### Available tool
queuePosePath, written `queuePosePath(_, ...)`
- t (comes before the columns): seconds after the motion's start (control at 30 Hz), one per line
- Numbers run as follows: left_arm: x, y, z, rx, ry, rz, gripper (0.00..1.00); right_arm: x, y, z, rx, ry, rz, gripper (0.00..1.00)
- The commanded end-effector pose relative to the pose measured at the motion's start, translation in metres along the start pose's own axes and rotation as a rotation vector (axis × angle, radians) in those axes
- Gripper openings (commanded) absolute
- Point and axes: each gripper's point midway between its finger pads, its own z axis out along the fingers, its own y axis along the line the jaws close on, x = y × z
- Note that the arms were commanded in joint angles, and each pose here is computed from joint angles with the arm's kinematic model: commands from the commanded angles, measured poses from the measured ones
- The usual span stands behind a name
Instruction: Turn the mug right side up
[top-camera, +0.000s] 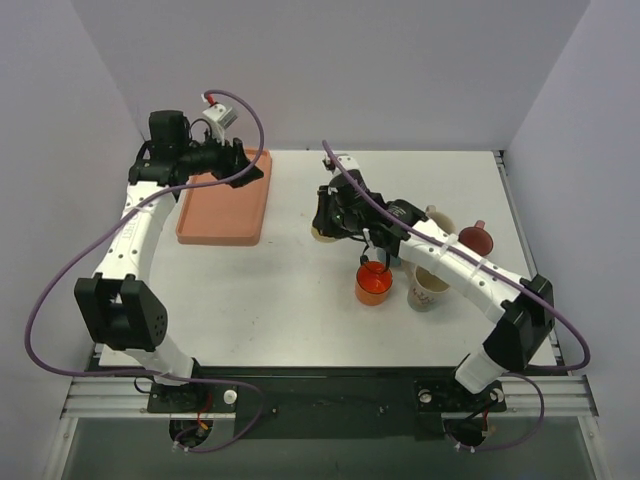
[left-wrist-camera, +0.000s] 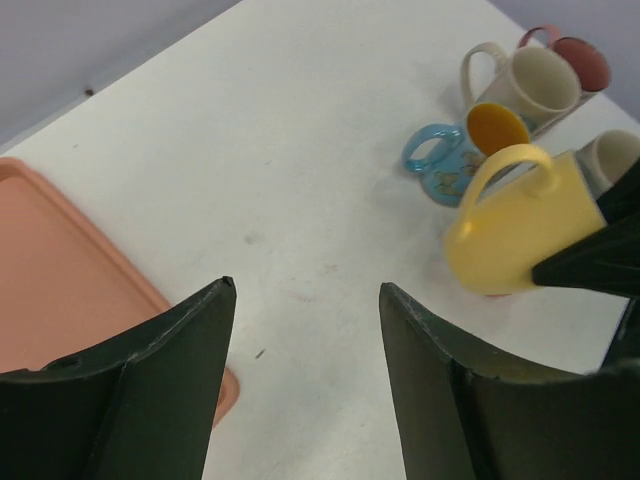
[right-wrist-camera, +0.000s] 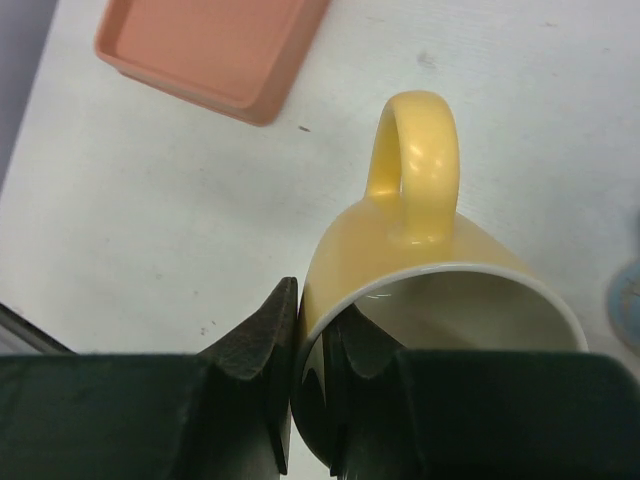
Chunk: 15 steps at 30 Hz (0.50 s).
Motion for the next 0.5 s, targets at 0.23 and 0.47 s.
queuePosePath(0.23, 0.042, 0.072, -0.074, -0.575, 0.208, 0.056, 0.70, -0.060, -0.133, -0.187, 0.619, -0.099, -0.059, 0.00)
queuePosePath(0.47, 0.086, 0.074, -0.104, -0.653, 0.226, -0.162, 0.70, 0.017, -0.239, -0.262, 0.947, -0.117, 0.215, 0.00)
